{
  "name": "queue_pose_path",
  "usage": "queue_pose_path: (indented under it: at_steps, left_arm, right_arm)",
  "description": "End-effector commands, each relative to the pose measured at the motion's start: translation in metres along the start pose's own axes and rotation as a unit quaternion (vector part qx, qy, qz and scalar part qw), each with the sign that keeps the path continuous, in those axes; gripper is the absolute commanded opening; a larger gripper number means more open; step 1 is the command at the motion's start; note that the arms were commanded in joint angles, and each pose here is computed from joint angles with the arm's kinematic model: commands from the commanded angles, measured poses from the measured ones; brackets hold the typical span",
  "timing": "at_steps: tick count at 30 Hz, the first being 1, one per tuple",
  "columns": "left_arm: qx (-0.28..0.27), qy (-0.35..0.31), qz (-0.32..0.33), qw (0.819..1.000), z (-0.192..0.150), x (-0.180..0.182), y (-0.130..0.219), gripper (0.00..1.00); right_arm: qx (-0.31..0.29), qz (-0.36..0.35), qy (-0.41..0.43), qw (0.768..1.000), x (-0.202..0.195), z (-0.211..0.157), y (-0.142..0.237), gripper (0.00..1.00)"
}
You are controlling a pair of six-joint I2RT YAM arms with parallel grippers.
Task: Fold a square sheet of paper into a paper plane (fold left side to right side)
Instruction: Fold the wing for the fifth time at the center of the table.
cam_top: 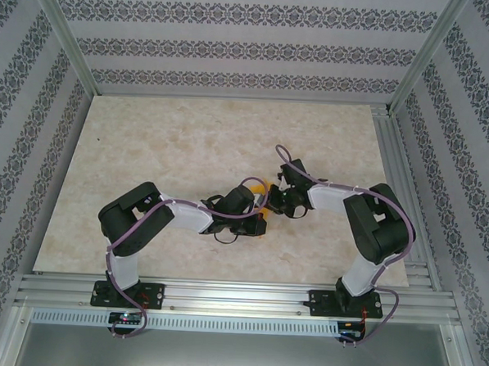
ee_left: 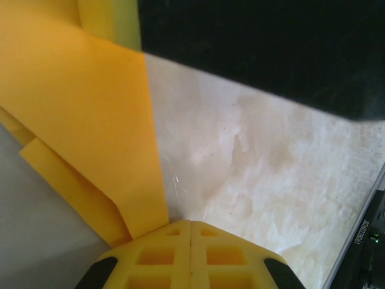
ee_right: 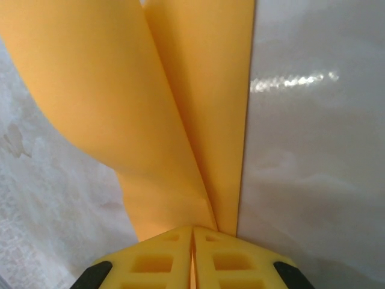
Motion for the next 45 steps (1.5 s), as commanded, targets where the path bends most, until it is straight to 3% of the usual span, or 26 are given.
queue_pose_path:
  at_steps: [1,23,32,39,45]
  left_arm:
    - [0.043,0.031,0.083,0.995,-0.025,0.037,-0.01,0.05]
    - [0.044,0.03,0.079,0.995,-0.028,0.035,-0.008,0.05]
    - [0.042,0.03,0.077,0.996,-0.028,0.034,-0.007,0.05]
    - [0.039,0.029,0.075,0.996,-0.028,0.033,-0.008,0.05]
    - [0.04,0.028,0.075,0.996,-0.028,0.033,-0.009,0.05]
  right_arm:
    - [-0.037,-0.051,0.022,0.998,-0.009,0.018,0.001,0.1]
    - [-0.074,-0.056,0.014,0.996,-0.032,0.092,0.0,0.1]
    - [-0.097,-0.049,0.019,0.994,-0.032,0.12,0.017,0.11]
    - [-0.116,-0.001,0.032,0.993,-0.013,0.086,0.052,0.12]
    - [-0.081,0.056,0.033,0.995,0.01,0.047,0.035,0.12]
Point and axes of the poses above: each hand's point on the last joint's axis, 136 mm out from that joint toward the fingers, its own y axis back along the fingers, its own x axis along the line the jaws close on, z = x × y, the point moved 10 cm from there along y, back along the fingers, and after that the axes turned 14 degrees about y, right-handed, at the moved point
